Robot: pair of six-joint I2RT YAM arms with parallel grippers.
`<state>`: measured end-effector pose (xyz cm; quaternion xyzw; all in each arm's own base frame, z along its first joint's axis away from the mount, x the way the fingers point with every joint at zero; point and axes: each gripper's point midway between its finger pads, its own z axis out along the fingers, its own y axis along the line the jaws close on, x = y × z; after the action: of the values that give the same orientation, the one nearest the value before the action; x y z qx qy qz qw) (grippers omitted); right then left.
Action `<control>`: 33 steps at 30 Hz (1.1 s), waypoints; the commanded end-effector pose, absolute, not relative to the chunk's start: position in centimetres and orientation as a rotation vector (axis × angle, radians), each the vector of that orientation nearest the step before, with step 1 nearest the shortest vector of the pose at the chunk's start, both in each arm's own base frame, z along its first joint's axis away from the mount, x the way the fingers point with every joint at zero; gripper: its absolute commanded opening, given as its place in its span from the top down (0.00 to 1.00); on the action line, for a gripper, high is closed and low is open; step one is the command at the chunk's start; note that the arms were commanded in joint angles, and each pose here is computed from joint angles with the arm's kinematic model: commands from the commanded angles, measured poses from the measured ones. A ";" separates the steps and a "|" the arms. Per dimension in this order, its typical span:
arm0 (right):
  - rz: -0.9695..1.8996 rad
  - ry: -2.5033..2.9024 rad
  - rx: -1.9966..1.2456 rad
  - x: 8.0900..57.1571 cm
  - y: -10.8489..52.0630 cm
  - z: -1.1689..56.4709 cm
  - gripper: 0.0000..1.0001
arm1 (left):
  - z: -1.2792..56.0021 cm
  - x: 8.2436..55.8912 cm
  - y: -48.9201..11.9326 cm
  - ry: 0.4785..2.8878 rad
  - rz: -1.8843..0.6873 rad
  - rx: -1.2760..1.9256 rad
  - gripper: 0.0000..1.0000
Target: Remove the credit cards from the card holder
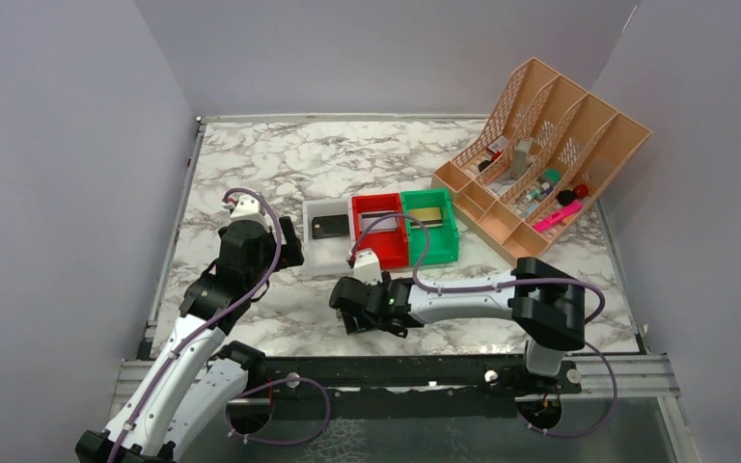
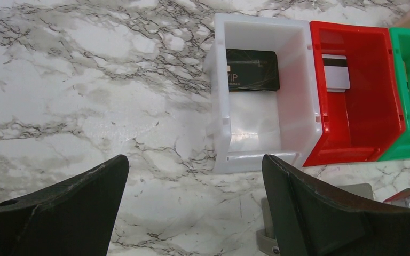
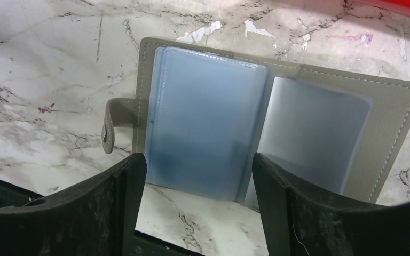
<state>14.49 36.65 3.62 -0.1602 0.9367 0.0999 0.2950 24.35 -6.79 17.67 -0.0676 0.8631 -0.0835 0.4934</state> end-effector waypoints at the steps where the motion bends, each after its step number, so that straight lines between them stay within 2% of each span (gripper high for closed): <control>1: 0.284 2.480 -0.432 14.7 37.6 3.1 0.22 | 17.7 24.5 -7.1 2.086 -0.221 -0.142 0.01; 5: 0.258 2.486 -0.446 14.8 37.9 2.3 0.22 | 17.6 24.5 -7.2 2.091 -0.222 -0.139 0.01; 10: 0.060 2.539 -0.441 15.0 36.6 -0.3 0.25 | 17.5 24.6 -7.3 2.096 -0.225 -0.137 0.01; 15: 0.065 2.545 -0.415 14.9 36.3 -0.2 0.41 | 17.4 24.6 -7.3 2.097 -0.225 -0.134 0.01; 19: 0.145 2.520 -0.394 14.9 36.3 1.0 0.48 | 17.4 24.6 -7.3 2.098 -0.226 -0.133 0.01; 28: -0.078 2.519 -0.287 15.0 31.1 1.2 0.43 | 17.3 24.5 -7.5 2.104 -0.234 -0.126 0.01; 33: -0.076 2.484 -0.291 15.3 30.5 3.0 0.38 | 17.2 24.6 -7.5 2.107 -0.237 -0.126 0.01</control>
<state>15.24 34.27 2.38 -0.1037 0.9468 0.0329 0.3030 24.33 -7.21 17.18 -0.0597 0.8688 -0.0888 0.4834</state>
